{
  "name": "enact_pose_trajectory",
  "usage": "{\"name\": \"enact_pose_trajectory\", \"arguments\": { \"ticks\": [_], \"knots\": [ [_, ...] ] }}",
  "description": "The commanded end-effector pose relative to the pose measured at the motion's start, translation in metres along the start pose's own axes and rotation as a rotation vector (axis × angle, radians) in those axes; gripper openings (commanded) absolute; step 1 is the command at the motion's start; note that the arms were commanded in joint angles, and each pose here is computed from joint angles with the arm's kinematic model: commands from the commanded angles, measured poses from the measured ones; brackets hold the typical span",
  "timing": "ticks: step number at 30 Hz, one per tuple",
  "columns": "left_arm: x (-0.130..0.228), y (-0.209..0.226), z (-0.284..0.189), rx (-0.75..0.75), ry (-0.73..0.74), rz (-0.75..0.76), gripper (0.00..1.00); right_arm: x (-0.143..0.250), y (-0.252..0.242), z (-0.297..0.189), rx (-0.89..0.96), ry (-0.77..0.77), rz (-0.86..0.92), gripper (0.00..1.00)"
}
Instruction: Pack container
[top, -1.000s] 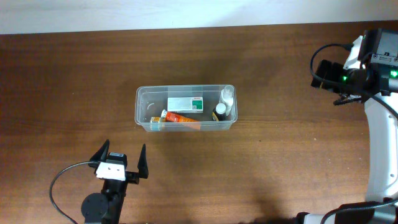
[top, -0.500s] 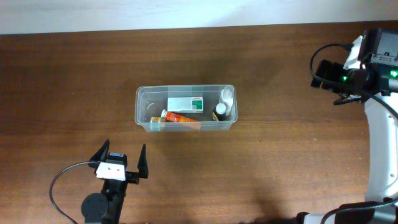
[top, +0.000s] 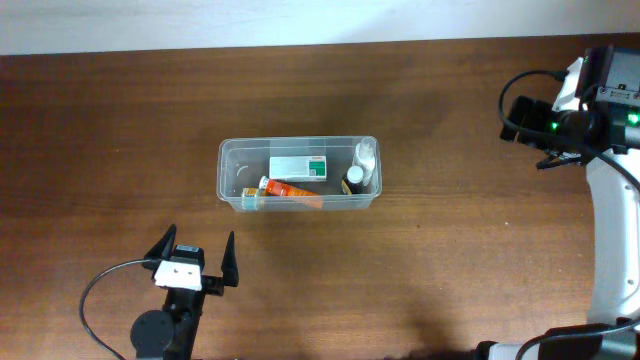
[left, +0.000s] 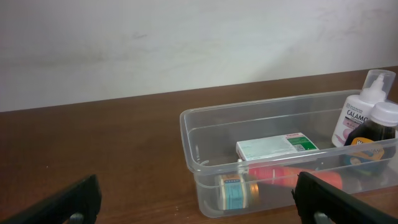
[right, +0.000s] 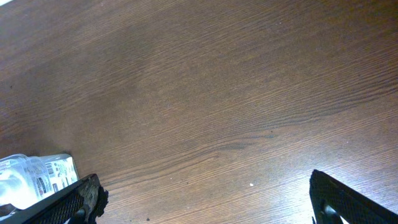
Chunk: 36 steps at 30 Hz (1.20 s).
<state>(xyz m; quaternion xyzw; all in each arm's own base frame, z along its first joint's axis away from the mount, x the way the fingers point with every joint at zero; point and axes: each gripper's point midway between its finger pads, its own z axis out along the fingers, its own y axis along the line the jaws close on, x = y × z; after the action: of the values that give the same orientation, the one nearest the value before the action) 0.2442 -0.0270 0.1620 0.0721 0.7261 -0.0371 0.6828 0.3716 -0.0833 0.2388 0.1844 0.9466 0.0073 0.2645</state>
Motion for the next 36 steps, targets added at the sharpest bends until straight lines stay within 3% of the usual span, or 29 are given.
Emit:
{"name": "enact_pose_trajectory", "arguments": {
  "ticks": [1, 14, 26, 32, 36],
  "knots": [
    [0.002, 0.001, 0.000, -0.005, 0.000, 0.015, 0.99, -0.001, 0.023, -0.021, -0.034, -0.054, -0.046, 0.98],
    [0.002, 0.001, 0.000, -0.005, 0.000, 0.015, 0.99, 0.045, 0.136, -0.150, -0.344, -0.302, -0.347, 0.98],
    [0.002, 0.001, 0.000, -0.005, 0.000, 0.015, 0.99, 0.063, 0.126, -0.215, -0.504, -0.558, -0.313, 0.98],
    [0.002, 0.001, 0.000, -0.005, 0.000, 0.015, 0.99, 0.041, 0.104, -0.213, -0.488, -0.919, -0.211, 0.98],
    [0.002, 0.001, 0.000, -0.005, 0.000, 0.015, 0.99, 0.046, 0.096, -0.197, -0.491, -1.072, -0.205, 0.98]
  ]
}}
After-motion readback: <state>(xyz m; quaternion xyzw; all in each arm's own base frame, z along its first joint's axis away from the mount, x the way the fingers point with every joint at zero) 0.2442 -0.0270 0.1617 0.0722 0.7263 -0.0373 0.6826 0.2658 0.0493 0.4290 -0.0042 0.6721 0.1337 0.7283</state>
